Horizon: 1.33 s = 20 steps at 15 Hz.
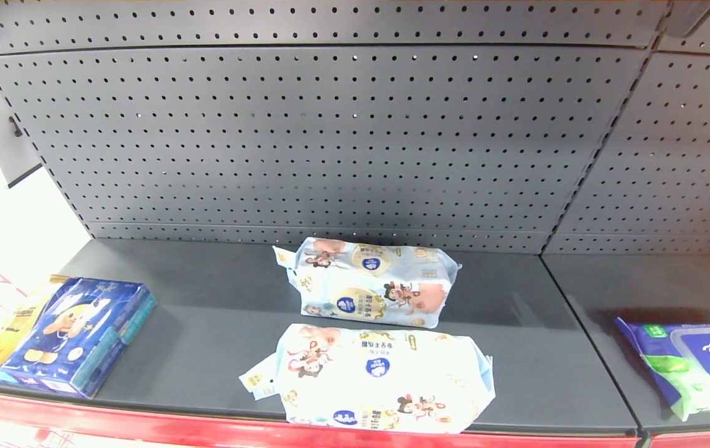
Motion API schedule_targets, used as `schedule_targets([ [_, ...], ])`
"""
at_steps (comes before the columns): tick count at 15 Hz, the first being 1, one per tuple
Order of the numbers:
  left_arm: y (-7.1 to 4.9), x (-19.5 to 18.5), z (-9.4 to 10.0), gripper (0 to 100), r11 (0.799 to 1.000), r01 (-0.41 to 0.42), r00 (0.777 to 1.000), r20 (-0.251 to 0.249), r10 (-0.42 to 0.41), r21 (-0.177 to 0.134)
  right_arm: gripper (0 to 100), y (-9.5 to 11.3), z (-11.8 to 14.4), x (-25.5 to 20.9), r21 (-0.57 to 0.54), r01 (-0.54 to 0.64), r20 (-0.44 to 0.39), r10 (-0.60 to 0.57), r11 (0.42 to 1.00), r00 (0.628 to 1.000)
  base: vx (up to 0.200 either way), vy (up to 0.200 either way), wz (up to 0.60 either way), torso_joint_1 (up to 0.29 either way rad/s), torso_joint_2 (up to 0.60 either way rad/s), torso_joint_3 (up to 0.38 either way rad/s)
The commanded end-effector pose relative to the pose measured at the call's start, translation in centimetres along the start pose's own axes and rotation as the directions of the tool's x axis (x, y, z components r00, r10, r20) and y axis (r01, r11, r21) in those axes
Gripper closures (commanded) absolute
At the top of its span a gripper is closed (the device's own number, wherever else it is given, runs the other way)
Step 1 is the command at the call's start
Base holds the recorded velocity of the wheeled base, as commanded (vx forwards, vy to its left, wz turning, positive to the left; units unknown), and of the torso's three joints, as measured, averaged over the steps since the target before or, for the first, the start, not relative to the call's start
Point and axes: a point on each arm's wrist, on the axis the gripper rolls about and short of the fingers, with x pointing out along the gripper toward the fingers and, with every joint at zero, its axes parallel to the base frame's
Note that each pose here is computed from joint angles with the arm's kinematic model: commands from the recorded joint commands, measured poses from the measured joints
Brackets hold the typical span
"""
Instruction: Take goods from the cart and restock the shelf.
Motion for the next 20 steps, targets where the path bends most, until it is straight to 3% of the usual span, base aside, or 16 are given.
schedule_targets([
  [1, -0.2, 1.1, -0.9, 0, 0.996, 0.089, 0.993, 0.071, -0.089, -0.003, 0, -0.1, -0.2, -0.4, 0.027, 0.043, 0.042, -0.044, 0.999, 0.998, 0.0, 0.0, 0.0, 0.0, 0.0, 0.0],
  [2, -0.2, 1.9, -1.8, 0, 0.997, 0.082, 0.989, 0.12, -0.082, 0.006, 0, -0.3, -0.2, -0.4, 0.093, 0.129, 0.033, -0.132, 0.987, 0.991, 0.0, 0.0, 0.0, 0.0, 0.0, 0.0],
  [3, -0.1, 1.9, -1.9, 0, 0.999, 0.045, 0.992, 0.115, -0.042, -0.017, 0, -0.6, -0.2, -0.4, 0.152, 0.23, 0.024, -0.236, 0.961, 0.971, 0.0, 0.0, 0.0, 0.0, 0.0, 0.0],
  [4, -0.1, 2.0, -2.0, 0, 0.999, 0.042, 0.993, 0.112, -0.039, -0.02, 0, -0.6, -0.3, -0.4, 0.152, 0.233, 0.022, -0.239, 0.961, 0.971, 0.0, 0.0, 0.0, 0.0, 0.0, 0.0],
  [5, -0.1, 1.9, -1.9, 0, 0.998, 0.029, 0.993, 0.115, -0.022, -0.054, 0, -0.6, -0.2, -0.4, 0.141, 0.245, 0.023, -0.251, 0.959, 0.968, 0.0, 0.0, 0.0, 0.0, 0.0, 0.0],
  [8, -0.1, 1.9, -1.9, 0, 0.998, 0.031, 0.993, 0.115, -0.026, -0.046, 0, -0.1, -0.5, -0.3, 0.081, 0.031, 0.032, -0.034, 0.996, 0.999, 0.0, 0.0, 0.0, 0.0, 0.0, 0.0],
  [9, -0.2, 1.9, -1.9, 0, 0.998, 0.059, 0.991, 0.117, -0.059, 0.008, 0, 0.0, -0.9, -0.1, 0.087, 0.011, 0.025, -0.013, 0.996, 1.0, 0.0, 0.0, 0.0, 0.0, 0.0, 0.0],
  [10, -0.2, 1.9, -1.9, 0, 0.998, 0.066, 0.991, 0.117, -0.067, 0.014, 0, 0.0, -0.9, -0.1, 0.096, 0.014, 0.025, -0.016, 0.995, 1.0, 0.0, 0.0, 0.0, 0.0, 0.0, 0.0],
  [11, -0.2, 1.9, -1.9, 0, 0.999, 0.052, 0.992, 0.115, -0.05, -0.016, 0, 0.0, -0.9, -0.1, 0.095, 0.026, 0.024, -0.028, 0.995, 0.999, 0.0, 0.0, 0.0, 0.0, 0.0, 0.0],
  [12, -0.2, 1.9, -1.9, 0, 0.999, 0.044, 0.993, 0.113, -0.041, -0.026, 0, 0.0, -0.9, -0.1, 0.095, 0.029, 0.023, -0.032, 0.995, 0.999, 0.0, 0.0, 0.0, 0.0, 0.0, 0.0],
  [20, -0.1, 1.9, -1.9, 0, 0.999, 0.041, 0.992, 0.116, -0.038, -0.026, 0, 0.0, -0.9, -0.1, 0.098, 0.032, 0.023, -0.035, 0.995, 0.999, 0.0, 0.0, 0.0, 0.0, 0.0, 0.0],
])
